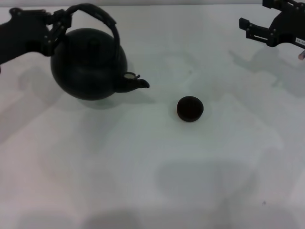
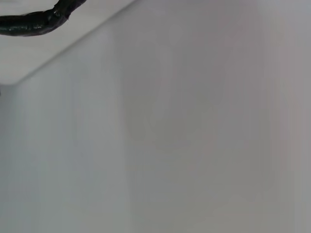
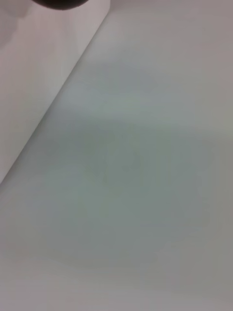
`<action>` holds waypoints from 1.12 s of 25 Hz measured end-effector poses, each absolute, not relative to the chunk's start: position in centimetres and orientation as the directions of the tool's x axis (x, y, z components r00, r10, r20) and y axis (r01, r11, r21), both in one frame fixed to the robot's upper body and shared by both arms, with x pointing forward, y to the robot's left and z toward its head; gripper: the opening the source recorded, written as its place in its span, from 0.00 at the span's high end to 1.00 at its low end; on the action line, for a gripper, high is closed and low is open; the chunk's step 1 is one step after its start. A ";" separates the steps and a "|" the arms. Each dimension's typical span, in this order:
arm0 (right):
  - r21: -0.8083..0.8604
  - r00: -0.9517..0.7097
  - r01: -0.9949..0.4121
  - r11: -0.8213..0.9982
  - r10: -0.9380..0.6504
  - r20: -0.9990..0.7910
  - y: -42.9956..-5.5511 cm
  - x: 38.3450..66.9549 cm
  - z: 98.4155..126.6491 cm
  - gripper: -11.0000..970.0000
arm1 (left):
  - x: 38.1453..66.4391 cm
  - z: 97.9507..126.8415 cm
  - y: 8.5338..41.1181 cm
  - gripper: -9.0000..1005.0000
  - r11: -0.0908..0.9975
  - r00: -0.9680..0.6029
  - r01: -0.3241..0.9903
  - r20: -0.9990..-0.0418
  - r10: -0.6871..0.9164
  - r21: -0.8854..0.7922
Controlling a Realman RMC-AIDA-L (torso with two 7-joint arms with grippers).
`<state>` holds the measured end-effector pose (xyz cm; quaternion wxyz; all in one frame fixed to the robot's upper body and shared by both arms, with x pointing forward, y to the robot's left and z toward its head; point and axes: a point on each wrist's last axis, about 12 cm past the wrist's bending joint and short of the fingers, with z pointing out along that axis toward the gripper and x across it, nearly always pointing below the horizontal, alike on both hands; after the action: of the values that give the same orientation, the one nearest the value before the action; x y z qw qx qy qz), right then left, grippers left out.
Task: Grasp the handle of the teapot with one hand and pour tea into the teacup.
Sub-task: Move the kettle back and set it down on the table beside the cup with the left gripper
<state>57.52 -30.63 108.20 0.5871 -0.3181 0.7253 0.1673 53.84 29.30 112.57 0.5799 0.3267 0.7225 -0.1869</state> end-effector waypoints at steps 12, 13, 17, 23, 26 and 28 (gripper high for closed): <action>-0.117 -0.129 -0.647 0.753 -0.260 -0.957 -31.1 57.5 108.2 0.11 | 50.7 107.6 32.3 0.87 0.804 -0.037 0.591 -0.994 0.105 0.063; -0.117 -0.129 -0.647 0.753 -0.260 -0.957 -31.1 57.5 108.2 0.11 | 50.5 107.1 32.4 0.87 0.808 -0.041 0.586 -0.994 0.106 0.062; -0.117 -0.127 -0.650 0.751 -0.259 -0.958 -30.9 57.7 108.3 0.11 | 50.2 105.9 32.1 0.88 0.813 -0.063 0.582 -0.995 0.076 0.025; -0.117 -0.131 -0.649 0.752 -0.262 -0.956 -30.6 57.8 108.2 0.11 | 50.0 105.4 31.4 0.87 0.795 -0.072 0.607 -0.997 0.041 -0.011; -0.115 -0.132 -0.649 0.752 -0.260 -0.957 -30.5 57.8 108.1 0.11 | 50.0 104.9 31.1 0.86 0.791 -0.089 0.610 -0.996 0.029 -0.031; -0.112 -0.135 -0.649 0.752 -0.259 -0.957 -30.5 57.8 108.0 0.11 | 50.0 104.8 31.0 0.86 0.790 -0.094 0.612 -0.995 0.026 -0.037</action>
<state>57.76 -30.49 108.03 0.5805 -0.3091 0.7343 0.1683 50.04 31.00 104.83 0.6335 0.2270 0.7026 -0.2312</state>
